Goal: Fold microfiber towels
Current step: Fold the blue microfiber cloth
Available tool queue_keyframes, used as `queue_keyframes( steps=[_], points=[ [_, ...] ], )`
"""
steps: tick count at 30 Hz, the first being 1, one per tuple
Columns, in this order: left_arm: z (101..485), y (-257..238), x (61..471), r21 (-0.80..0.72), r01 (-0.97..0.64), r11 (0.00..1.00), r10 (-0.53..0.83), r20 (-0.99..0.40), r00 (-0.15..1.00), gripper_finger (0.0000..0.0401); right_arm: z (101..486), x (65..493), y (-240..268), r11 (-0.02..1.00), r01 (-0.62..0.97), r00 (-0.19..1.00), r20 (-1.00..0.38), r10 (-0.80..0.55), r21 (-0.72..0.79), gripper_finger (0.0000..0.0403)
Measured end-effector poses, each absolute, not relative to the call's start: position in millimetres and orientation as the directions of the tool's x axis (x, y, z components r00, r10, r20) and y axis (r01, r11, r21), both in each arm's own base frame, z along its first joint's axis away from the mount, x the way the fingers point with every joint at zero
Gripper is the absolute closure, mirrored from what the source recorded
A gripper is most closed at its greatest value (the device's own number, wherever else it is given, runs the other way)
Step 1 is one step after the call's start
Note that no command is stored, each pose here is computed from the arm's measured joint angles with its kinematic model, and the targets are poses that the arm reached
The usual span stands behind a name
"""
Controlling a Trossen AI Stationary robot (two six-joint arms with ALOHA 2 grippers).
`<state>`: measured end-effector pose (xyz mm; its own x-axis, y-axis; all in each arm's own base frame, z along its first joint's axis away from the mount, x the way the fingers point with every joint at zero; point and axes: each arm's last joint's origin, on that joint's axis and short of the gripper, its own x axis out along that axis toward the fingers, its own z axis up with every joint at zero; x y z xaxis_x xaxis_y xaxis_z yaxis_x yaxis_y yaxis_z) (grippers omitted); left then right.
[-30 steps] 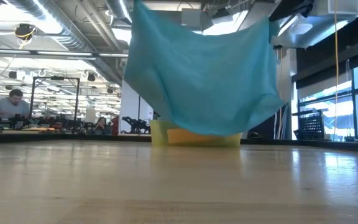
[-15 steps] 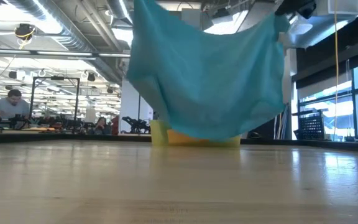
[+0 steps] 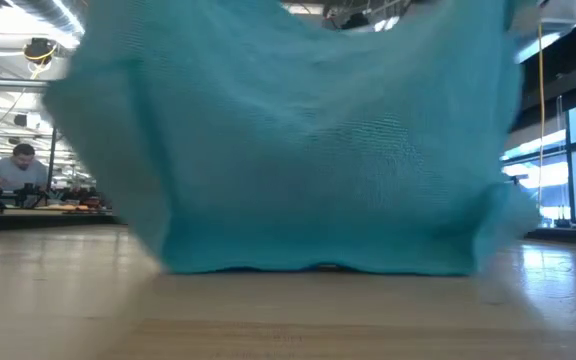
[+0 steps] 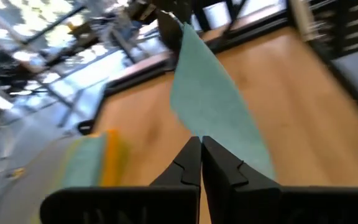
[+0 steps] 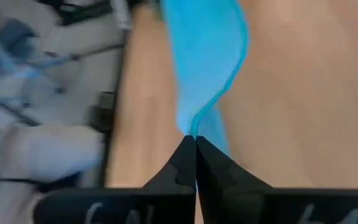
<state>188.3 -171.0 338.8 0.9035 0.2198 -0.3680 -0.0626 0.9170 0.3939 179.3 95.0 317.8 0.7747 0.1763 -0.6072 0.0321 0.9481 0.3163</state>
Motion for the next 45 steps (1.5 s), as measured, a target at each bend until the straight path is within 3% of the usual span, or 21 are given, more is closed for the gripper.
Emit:
queue_keyframes(
  steps=[4, 8, 13, 18, 23, 31, 39, 45],
  points=[
    [327, -199, 191, 0.302, 0.028, 0.953, 0.099, -0.396, 0.913, 0.0401, 314, 181, 125, 0.915, -0.110, 0.815, -0.491, 0.306, 0.388, 0.0403],
    [330, -224, 193, 0.235, 0.088, 0.968, 0.000, -0.351, 0.936, 0.0401, 327, 175, 143, 0.900, -0.172, 0.855, -0.393, 0.338, 0.400, 0.0403],
    [340, -236, 189, 0.301, 0.063, 0.952, 0.032, -0.303, 0.953, 0.0401, 332, 171, 152, 0.903, -0.187, 0.863, -0.375, 0.339, 0.386, 0.0403],
    [319, -220, 192, 0.323, -0.019, 0.946, 0.149, -0.383, 0.911, 0.0401, 302, 173, 145, 0.910, -0.056, 0.832, -0.485, 0.270, 0.411, 0.0403],
    [274, -187, 199, 0.311, -0.128, 0.942, 0.287, -0.543, 0.789, 0.0401, 252, 175, 127, 0.909, 0.130, 0.773, -0.615, 0.158, 0.397, 0.0403],
    [217, -132, 213, 0.376, -0.229, 0.898, 0.434, -0.669, 0.603, 0.0401, 190, 173, 88, 0.890, 0.353, 0.672, -0.740, -0.025, 0.290, 0.0403],
    [172, -85, 215, 0.370, -0.309, 0.876, 0.479, -0.746, 0.463, 0.0401, 151, 167, 52, 0.868, 0.462, 0.601, -0.784, -0.155, 0.183, 0.0400],
    [167, -70, 223, 0.365, -0.308, 0.879, 0.474, -0.748, 0.465, 0.0400, 144, 166, 40, 0.867, 0.480, 0.583, -0.787, -0.202, 0.133, 0.0353]
  ],
)
